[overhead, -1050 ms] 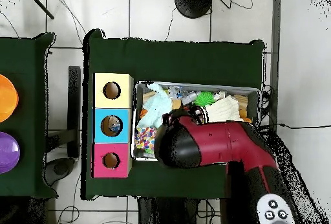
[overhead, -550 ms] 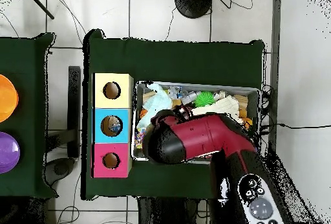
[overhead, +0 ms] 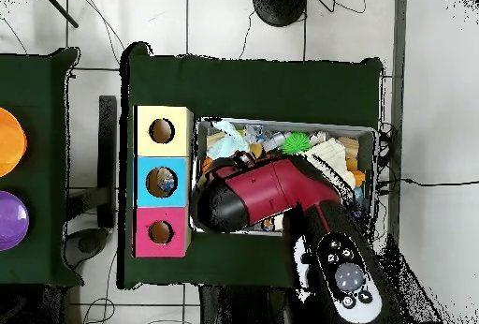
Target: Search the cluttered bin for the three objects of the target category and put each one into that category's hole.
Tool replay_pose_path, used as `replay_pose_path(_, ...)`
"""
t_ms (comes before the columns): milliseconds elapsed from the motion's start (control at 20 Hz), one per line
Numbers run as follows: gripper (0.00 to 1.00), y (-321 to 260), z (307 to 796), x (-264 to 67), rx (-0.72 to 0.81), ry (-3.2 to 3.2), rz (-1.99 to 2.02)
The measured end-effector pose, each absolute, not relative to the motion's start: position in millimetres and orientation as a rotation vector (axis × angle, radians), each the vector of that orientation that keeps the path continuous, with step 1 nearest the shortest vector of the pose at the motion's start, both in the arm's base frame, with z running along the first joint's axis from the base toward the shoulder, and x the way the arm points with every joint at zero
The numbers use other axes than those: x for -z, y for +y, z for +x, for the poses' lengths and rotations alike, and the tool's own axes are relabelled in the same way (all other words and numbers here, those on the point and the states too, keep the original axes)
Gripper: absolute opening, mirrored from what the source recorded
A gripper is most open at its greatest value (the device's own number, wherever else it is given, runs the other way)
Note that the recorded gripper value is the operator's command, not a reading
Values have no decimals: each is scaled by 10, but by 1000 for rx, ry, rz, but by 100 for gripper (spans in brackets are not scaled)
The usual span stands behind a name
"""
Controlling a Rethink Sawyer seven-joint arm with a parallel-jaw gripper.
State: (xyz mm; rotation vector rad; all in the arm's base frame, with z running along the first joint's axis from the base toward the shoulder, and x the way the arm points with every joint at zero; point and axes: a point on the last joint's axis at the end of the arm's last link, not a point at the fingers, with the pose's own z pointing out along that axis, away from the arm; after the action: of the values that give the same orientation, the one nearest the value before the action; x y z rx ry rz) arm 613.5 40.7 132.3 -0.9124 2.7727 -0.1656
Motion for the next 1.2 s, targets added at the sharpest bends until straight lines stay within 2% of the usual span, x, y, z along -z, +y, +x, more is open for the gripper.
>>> replay_pose_path(700, 100, 411, 6139, -781, 174, 2745, -1064)
replay_pose_path(1200, 100, 305, 6133, -574, 161, 2751, -1072)
